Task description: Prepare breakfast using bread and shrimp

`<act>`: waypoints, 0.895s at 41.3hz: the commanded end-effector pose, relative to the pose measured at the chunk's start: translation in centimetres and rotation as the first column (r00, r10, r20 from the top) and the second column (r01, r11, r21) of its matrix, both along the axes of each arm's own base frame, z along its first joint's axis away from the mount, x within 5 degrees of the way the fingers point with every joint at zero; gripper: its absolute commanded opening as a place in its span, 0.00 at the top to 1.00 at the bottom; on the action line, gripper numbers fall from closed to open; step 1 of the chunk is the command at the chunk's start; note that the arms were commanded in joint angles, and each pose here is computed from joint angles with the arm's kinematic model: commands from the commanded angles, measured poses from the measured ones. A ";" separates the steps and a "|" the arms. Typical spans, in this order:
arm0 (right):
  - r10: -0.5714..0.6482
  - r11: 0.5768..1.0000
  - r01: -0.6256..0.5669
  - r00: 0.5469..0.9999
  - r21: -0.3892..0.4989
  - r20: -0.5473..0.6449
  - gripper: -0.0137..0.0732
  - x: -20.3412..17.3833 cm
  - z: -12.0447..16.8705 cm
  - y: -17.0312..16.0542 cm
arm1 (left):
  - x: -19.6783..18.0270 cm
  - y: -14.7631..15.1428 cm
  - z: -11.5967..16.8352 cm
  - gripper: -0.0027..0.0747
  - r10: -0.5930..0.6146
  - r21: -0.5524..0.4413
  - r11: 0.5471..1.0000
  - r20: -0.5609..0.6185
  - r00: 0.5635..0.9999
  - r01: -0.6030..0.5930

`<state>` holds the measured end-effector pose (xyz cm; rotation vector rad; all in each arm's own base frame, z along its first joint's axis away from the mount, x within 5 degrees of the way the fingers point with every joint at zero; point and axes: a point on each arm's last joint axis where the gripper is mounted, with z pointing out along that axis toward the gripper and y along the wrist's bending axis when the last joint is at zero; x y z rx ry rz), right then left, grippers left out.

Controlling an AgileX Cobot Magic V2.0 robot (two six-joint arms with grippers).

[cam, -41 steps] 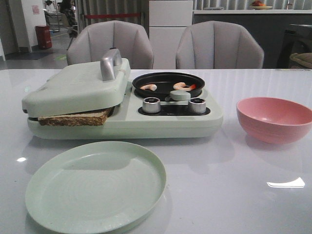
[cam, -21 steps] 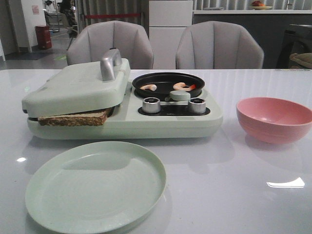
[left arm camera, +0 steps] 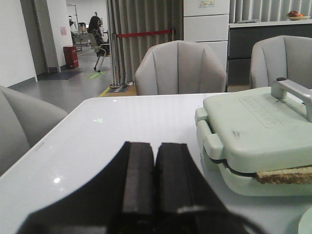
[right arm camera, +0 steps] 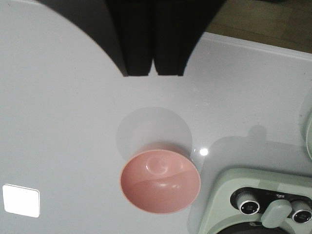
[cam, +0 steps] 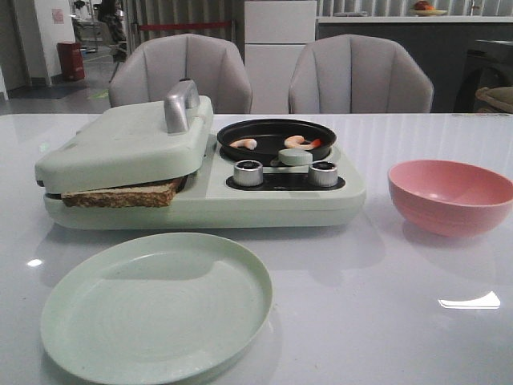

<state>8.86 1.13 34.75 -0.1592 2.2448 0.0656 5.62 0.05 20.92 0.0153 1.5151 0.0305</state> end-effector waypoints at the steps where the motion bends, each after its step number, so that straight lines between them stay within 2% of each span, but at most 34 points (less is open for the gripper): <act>1: -0.001 1.000 0.001 0.996 0.001 0.088 0.89 0.3 1.2 0.0 | -0.1 0.0 0.0 0.84 0.001 0.002 1.000 0.095 0.995 -0.001; 26: -0.001 1.000 0.001 0.996 0.001 0.088 0.89 0.3 1.2 0.0 | -0.2 -0.4 0.3 0.84 -0.075 -0.025 0.997 0.127 0.989 0.078; 37: -0.001 1.000 0.001 0.996 0.001 0.088 0.89 0.3 1.2 0.0 | -0.2 -0.4 0.3 0.84 -0.075 -0.025 0.997 0.126 0.989 0.078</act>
